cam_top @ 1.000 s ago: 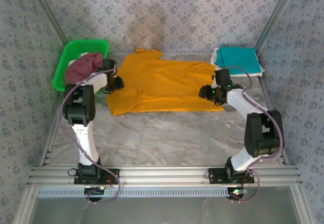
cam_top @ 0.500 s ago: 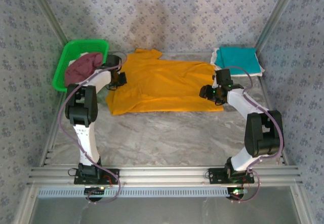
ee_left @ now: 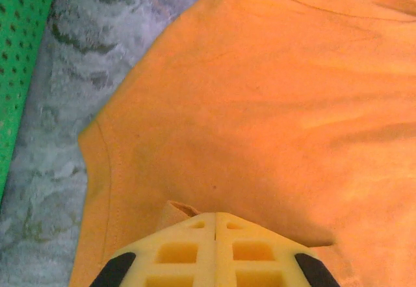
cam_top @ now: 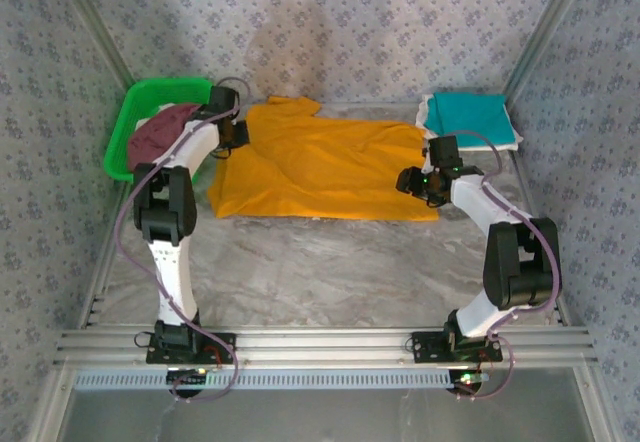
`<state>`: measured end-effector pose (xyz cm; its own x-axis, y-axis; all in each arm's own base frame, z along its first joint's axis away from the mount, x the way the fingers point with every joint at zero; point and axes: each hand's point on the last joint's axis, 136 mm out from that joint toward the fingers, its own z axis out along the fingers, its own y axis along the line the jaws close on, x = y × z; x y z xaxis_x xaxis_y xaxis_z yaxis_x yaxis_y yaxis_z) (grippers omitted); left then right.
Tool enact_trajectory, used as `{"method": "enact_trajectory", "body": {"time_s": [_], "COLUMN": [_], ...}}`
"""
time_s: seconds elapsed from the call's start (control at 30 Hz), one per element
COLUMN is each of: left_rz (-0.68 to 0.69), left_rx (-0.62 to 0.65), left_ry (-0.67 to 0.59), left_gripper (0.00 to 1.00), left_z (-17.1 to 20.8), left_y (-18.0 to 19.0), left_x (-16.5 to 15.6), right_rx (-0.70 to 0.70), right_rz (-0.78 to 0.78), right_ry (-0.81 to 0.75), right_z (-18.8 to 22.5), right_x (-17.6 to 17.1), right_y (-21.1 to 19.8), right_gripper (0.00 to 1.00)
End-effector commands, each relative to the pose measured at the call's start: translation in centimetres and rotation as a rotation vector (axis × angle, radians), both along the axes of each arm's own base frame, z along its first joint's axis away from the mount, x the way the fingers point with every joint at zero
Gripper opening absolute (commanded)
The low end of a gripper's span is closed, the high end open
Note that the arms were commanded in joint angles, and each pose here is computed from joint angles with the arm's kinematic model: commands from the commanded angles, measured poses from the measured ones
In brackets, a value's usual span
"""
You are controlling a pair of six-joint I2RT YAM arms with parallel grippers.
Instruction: Fold and stack the t-shirts
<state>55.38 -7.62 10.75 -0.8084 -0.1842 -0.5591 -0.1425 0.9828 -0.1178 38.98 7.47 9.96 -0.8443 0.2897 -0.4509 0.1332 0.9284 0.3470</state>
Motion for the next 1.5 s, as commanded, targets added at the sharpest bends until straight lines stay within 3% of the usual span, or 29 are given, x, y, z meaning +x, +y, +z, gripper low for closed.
{"method": "enact_trajectory", "body": {"time_s": [0.0, 0.07, 0.17, 0.37, 0.47, 0.6, 0.73, 0.83, 1.03, 1.23, 1.33, 1.47], "left_rz": [-0.047, -0.08, -0.126, -0.195, -0.185, -0.145, -0.088, -0.036, 0.033, 0.077, 0.089, 0.099], "left_rx": [0.038, 0.044, 0.055, 0.108, 0.124, 0.053, -0.067, -0.111, -0.136, -0.154, -0.161, -0.183], "left_ry": [0.037, 0.036, 0.067, 0.062, 0.029, -0.103, -0.188, -0.161, 0.049, 0.169, 0.203, 0.236], "left_gripper": [0.0, 0.0, 0.12, 0.15, 0.31, 0.41, 0.49, 0.49, 0.48, 0.48, 0.48, 0.47], "left_z": [-0.4, -0.4, -0.8, 0.3, 2.5, 7.2, 8.9, 6.8, -0.2, -3.3, -4.2, -5.0], "left_y": [-0.4, -0.9, -1.4, -1.9, -1.5, -1.8, -1.8, -1.0, 1.7, 3.4, 4.0, 4.3], "left_x": [1.0, 1.8, 2.1, 2.8, 2.9, 1.5, -3.0, -7.4, -15.2, -19.7, -20.9, -21.5], "right_rx": [0.009, 0.01, 0.01, 0.011, 0.014, 0.041, 0.043, 0.035, 0.007, 0.022, 0.04, 0.071], "right_rz": [0.002, 0.002, 0.003, -0.009, -0.054, -0.118, -0.101, -0.058, 0.015, -0.049, -0.105, -0.181], "right_ry": [-0.033, -0.039, -0.043, -0.03, -0.01, 0.038, 0.098, 0.123, 0.213, 0.294, 0.33, 0.36], "right_z": [1.5, 1.8, 1.9, 1.6, 1.3, 0.0, -1.3, -2.0, -4.7, -7.1, -8.2, -9.1], "right_x": [0.3, 0.2, 0.2, 0.0, -0.3, -0.5, -0.7, -0.7, -0.4, -0.8, -1.5, -2.7], "right_y": [-0.1, -0.1, -0.2, -0.5, -1.5, -3.2, -3.2, -2.3, 0.4, -0.2, -1.7, -4.0], "right_gripper": [0.55, 0.56, 0.56, 0.56, 0.56, 0.57, 0.53, 0.46, 0.16, 0.11, 0.03, 0.07]}}
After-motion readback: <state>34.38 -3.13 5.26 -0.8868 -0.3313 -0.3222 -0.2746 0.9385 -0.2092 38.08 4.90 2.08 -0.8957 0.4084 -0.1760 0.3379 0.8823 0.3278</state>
